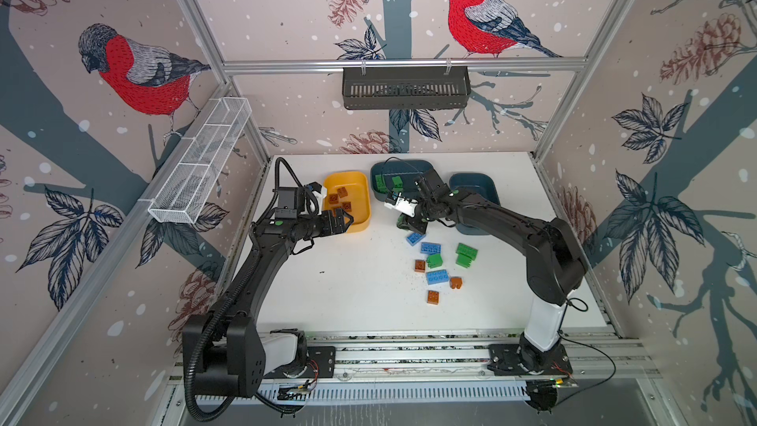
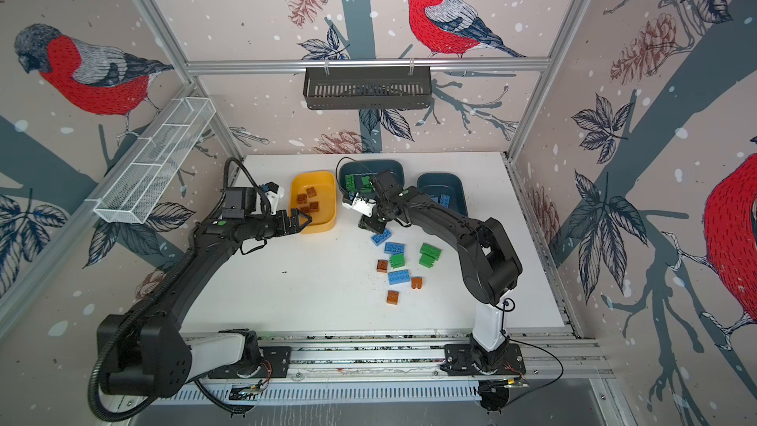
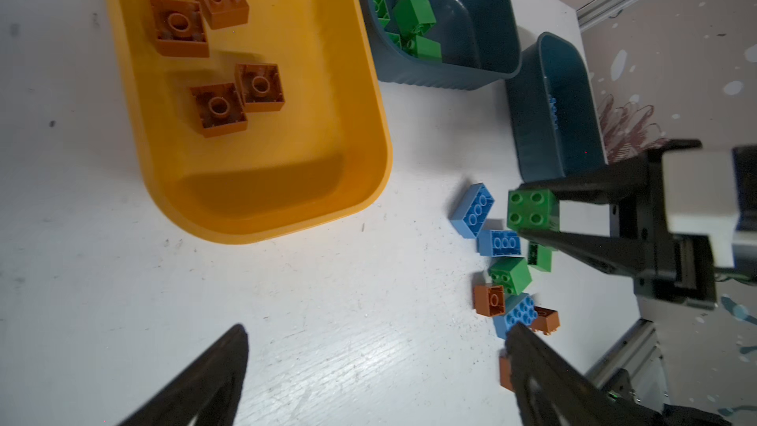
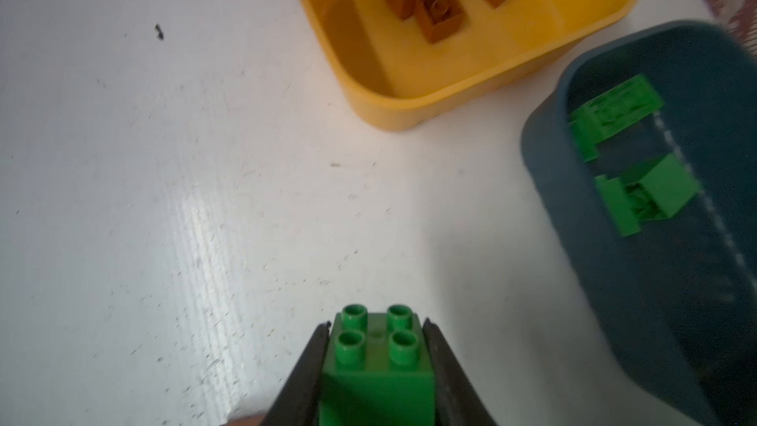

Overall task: Sort the legos into containers by color
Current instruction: 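Carry the green brick into the middle teal tub and release, then return the right gripper to the pile and grasp a blue brick, then carry the blue brick into the large teal tub and release, then return the right gripper to the pile and grasp another blue brick, then carry the blue brick into the large teal tub and release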

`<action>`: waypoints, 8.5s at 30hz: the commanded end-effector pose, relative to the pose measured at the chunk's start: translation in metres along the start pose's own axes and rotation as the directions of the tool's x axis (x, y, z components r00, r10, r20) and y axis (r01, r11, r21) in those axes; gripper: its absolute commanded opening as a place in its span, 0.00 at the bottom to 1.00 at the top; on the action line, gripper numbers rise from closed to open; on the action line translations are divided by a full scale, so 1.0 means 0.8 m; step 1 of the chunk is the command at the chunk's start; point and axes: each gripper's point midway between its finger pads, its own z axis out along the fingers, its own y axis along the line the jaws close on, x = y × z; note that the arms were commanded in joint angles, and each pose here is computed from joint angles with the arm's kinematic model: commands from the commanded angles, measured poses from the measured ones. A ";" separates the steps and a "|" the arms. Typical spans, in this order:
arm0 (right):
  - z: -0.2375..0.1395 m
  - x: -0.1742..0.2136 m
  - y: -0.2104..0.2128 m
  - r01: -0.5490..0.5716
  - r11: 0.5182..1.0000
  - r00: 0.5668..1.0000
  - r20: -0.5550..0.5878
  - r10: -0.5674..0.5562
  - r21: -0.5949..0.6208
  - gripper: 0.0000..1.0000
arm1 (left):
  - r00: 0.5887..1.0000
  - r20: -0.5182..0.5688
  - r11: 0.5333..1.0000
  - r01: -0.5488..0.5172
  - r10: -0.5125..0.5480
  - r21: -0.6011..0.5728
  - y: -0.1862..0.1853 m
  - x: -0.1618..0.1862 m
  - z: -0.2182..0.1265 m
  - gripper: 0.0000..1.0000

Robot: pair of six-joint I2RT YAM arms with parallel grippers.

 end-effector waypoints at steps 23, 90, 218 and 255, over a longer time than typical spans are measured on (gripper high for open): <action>0.108 -0.061 -0.194 -0.235 0.955 0.945 0.271 0.181 0.182 0.50 | 0.999 0.030 0.991 0.038 -0.042 0.130 -0.022 -0.019 0.011 0.97; 0.053 0.133 0.021 -0.911 -0.002 0.075 0.169 0.983 0.412 0.66 | 1.000 -0.006 0.992 0.023 -0.022 0.121 -0.006 -0.005 0.030 0.97; 0.009 0.210 0.032 -0.205 0.972 0.849 -0.472 0.236 0.117 0.53 | 0.994 -0.036 0.966 0.110 -0.104 0.234 -0.016 -0.002 0.047 0.97; -0.163 0.178 -0.192 -0.427 0.752 0.852 -0.054 0.520 0.502 0.24 | 0.993 -0.003 0.947 0.114 -0.119 0.301 -0.040 -0.031 0.036 0.97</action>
